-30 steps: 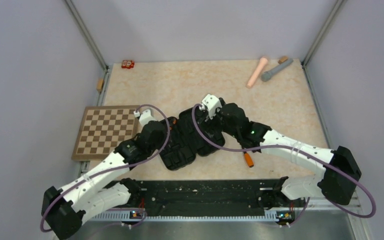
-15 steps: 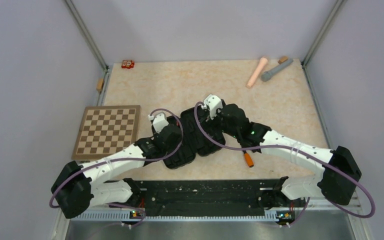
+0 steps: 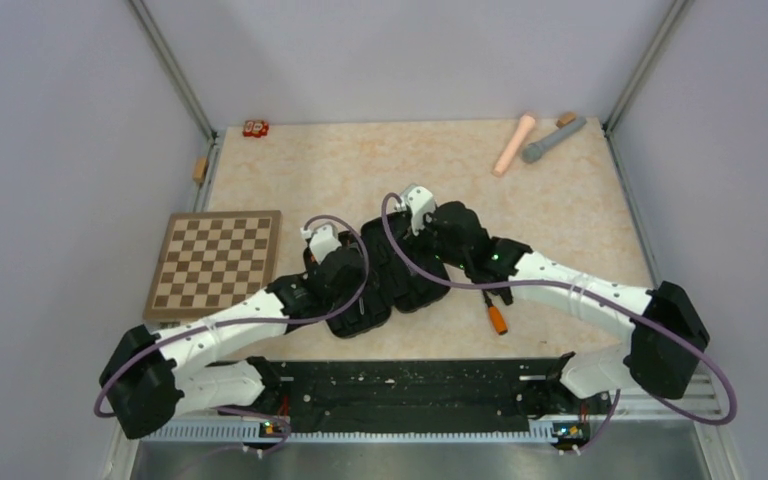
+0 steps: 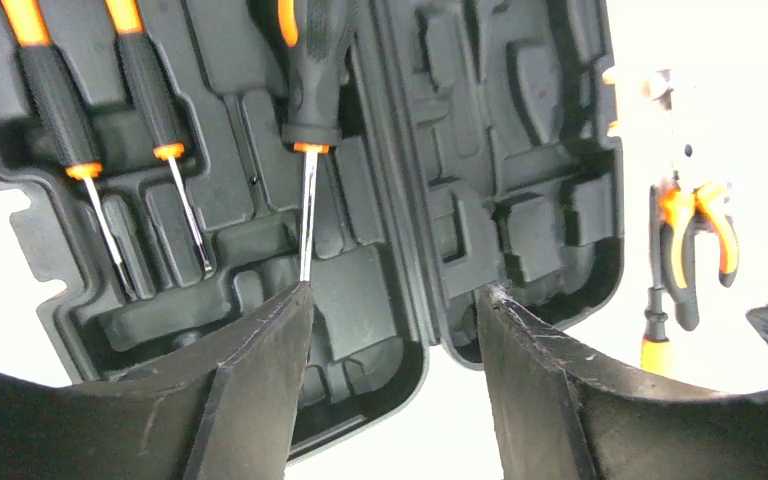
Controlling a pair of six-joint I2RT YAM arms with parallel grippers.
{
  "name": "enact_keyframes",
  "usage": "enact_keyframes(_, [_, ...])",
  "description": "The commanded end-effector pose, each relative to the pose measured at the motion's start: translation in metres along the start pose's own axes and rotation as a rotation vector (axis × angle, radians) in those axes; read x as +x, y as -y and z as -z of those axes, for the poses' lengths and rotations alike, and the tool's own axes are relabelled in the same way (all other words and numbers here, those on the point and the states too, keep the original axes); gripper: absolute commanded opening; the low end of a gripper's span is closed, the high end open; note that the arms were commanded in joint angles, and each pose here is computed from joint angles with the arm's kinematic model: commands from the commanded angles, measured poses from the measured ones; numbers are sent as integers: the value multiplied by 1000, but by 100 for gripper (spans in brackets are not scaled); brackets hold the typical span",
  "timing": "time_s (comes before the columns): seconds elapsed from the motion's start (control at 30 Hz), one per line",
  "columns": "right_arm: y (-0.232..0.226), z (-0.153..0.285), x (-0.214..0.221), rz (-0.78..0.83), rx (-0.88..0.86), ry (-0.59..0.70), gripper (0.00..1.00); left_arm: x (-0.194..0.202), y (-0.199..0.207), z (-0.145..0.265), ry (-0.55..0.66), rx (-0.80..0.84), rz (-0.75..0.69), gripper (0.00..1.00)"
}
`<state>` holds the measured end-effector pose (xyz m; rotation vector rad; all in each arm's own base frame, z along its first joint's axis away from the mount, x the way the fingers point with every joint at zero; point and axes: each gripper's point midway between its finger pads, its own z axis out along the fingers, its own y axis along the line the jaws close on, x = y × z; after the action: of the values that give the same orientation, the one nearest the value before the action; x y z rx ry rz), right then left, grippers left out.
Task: Pack the tool kit
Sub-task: Place the screwdriver in the toolbox.
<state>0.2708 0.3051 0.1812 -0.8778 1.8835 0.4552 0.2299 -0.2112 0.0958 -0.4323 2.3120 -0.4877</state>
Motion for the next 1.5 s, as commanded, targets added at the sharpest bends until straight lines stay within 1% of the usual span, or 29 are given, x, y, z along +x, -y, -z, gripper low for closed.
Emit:
enact_keyframes(0.0, [-13, -14, -35, -149, -55, 17, 63, -63, 21, 33, 177, 65, 59, 65])
enact_keyframes(0.07, [-24, -24, -38, -229, -90, -11, 60, -84, 11, 44, 222, 66, 66, 65])
enact_keyframes(0.17, [-40, -40, -43, -322, -107, -37, 60, -115, -14, 59, 270, 44, 72, 67])
enact_keyframes(0.27, [-52, -60, -40, -375, -98, -76, 60, -140, -49, 67, 317, -28, 52, 71])
enact_keyframes(0.4, [-55, -87, -32, -372, -41, -146, 58, -155, -80, 73, 332, -97, 15, 77])
enact_keyframes(0.53, [-58, -106, -24, -333, -7, -202, 49, -157, -94, 69, 313, -116, -3, 77])
enact_keyframes(0.63, [-62, -113, -13, -315, -1, -241, 41, -152, -101, 64, 282, -121, -9, 76])
enact_keyframes(0.7, [-67, -114, -3, -296, -4, -276, 37, -143, -104, 59, 254, -118, 1, 75])
enact_keyframes(0.77, [-72, -115, 6, -281, -6, -314, 33, -130, -105, 53, 221, -104, 33, 74])
enact_keyframes(0.93, [-78, -111, 28, -243, 9, -391, 22, -92, -105, 36, 111, -42, 107, 67])
enact_keyframes(1.1, [-83, -112, 43, -208, 14, -441, 12, -67, -100, 26, 6, 12, 134, 63])
enact_keyframes(1.2, [-83, -116, 42, -200, 15, -444, 8, -61, -102, 20, -22, 3, 145, 61])
enact_keyframes(1.3, [-84, -121, 42, -187, 13, -461, 6, -56, -107, 14, -40, -19, 156, 59])
enact_keyframes(1.47, [-86, -126, 48, -176, 10, -490, 0, -54, -111, 10, -39, -30, 161, 54])
